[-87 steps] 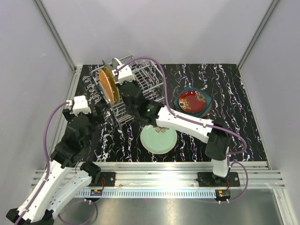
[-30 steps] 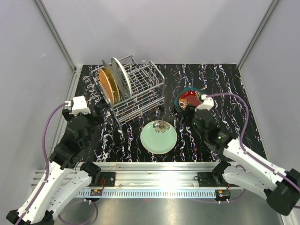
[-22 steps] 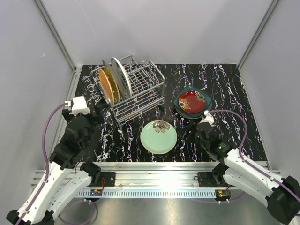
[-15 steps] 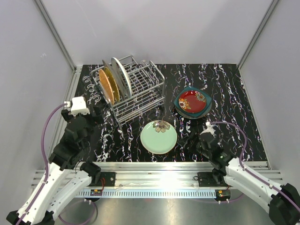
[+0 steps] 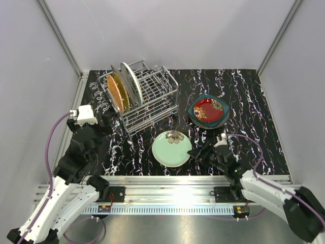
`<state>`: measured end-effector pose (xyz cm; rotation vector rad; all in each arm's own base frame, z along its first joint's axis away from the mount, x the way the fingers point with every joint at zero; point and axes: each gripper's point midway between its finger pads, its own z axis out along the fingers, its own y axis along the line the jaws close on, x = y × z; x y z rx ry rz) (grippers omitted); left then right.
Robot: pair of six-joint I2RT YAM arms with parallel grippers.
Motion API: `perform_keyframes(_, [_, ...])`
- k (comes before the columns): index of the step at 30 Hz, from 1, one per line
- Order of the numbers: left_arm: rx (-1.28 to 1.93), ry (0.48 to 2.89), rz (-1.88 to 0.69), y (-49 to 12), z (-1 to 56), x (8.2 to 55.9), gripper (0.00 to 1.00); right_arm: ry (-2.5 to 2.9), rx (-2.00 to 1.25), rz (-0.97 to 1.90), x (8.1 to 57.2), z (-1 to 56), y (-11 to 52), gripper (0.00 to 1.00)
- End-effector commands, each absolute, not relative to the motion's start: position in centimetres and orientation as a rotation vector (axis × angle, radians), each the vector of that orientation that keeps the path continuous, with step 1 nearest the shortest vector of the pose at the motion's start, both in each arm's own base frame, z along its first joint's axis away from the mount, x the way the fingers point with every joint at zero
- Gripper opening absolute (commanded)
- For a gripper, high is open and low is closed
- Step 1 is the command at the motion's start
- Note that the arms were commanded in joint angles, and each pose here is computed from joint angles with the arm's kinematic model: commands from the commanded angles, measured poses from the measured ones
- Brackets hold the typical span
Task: Load the plates into the dish rack
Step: Grab a plate with the right arm
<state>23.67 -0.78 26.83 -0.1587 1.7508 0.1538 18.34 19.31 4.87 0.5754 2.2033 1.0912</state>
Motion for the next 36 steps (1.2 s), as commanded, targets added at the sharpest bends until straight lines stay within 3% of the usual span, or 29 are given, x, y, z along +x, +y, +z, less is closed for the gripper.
perform_keyframes(1, [-0.172, 1.715, 0.131, -0.9, 27.7, 24.0, 0.99, 2.178, 0.56, 1.171, 19.0, 5.1, 20.6, 0.72])
perform_keyframes(16, [-0.164, 1.715, 0.126, -1.1, 27.7, 24.0, 0.99, 2.315, 0.623, 1.196, 20.0, -0.6, 23.2, 0.65])
perform_keyframes(23, [-0.164, 1.719, 0.127, -1.1, 27.6, 24.1, 0.99, 2.317, 0.658, 1.252, 19.6, -3.4, 23.6, 0.45])
perform_keyframes(29, [-0.164, 1.721, 0.133, -1.1, 27.5, 24.1, 0.99, 2.3, 0.627, 1.251, 20.0, -3.4, 23.8, 0.31])
perform_keyframes(34, [-0.162, 1.72, 0.132, -1.1, 27.5, 24.1, 0.99, 2.271, 0.603, 1.277, 20.2, -2.3, 24.0, 0.11])
perform_keyframes(36, [-0.162, 1.722, 0.134, -1.1, 27.5, 24.2, 0.99, 2.252, 0.588, 1.281, 20.2, -1.7, 23.9, 0.08])
